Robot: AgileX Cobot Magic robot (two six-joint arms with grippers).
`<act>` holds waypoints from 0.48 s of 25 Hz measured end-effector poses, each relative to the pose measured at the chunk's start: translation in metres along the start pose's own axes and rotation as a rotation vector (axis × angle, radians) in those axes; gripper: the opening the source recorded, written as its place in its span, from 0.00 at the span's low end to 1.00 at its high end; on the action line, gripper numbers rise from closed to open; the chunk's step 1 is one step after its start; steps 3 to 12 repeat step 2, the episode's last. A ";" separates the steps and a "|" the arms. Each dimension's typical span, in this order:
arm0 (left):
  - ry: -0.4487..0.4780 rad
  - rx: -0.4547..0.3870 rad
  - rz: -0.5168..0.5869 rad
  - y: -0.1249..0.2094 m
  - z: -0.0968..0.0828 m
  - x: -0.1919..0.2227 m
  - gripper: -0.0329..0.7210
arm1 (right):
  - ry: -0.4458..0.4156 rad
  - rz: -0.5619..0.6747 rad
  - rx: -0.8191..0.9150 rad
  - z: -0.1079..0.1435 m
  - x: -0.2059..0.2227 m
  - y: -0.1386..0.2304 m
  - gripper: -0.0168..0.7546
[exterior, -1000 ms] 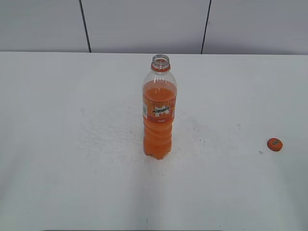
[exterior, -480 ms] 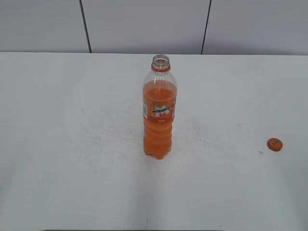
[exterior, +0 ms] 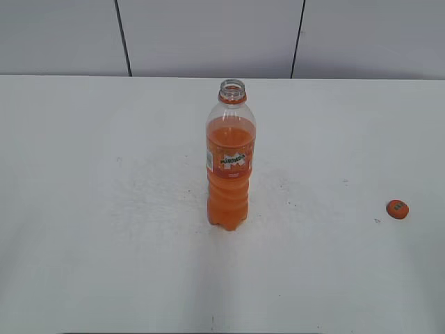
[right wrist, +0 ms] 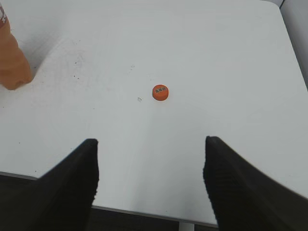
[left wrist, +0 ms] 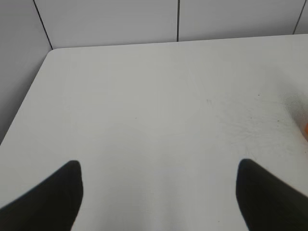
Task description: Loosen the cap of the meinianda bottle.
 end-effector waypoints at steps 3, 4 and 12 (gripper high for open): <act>-0.001 0.001 0.000 0.000 0.000 0.000 0.83 | 0.000 0.000 0.000 0.000 0.000 0.000 0.69; -0.001 0.001 0.000 0.000 0.000 0.000 0.83 | 0.000 0.000 0.000 0.000 0.000 0.000 0.69; -0.001 0.001 0.000 0.000 0.000 0.000 0.83 | 0.000 0.000 0.000 0.000 0.000 0.000 0.69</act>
Point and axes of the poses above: a point on each arm's last joint axis where the gripper is mounted, x pointing out along that axis toward the gripper, z along the wrist's bending axis when the last joint is at zero, y = z × x, the point moved 2 cm from there along x, pointing out along that axis toward the gripper, and after that the axes turned 6 degrees about x, right-handed, at the moved point
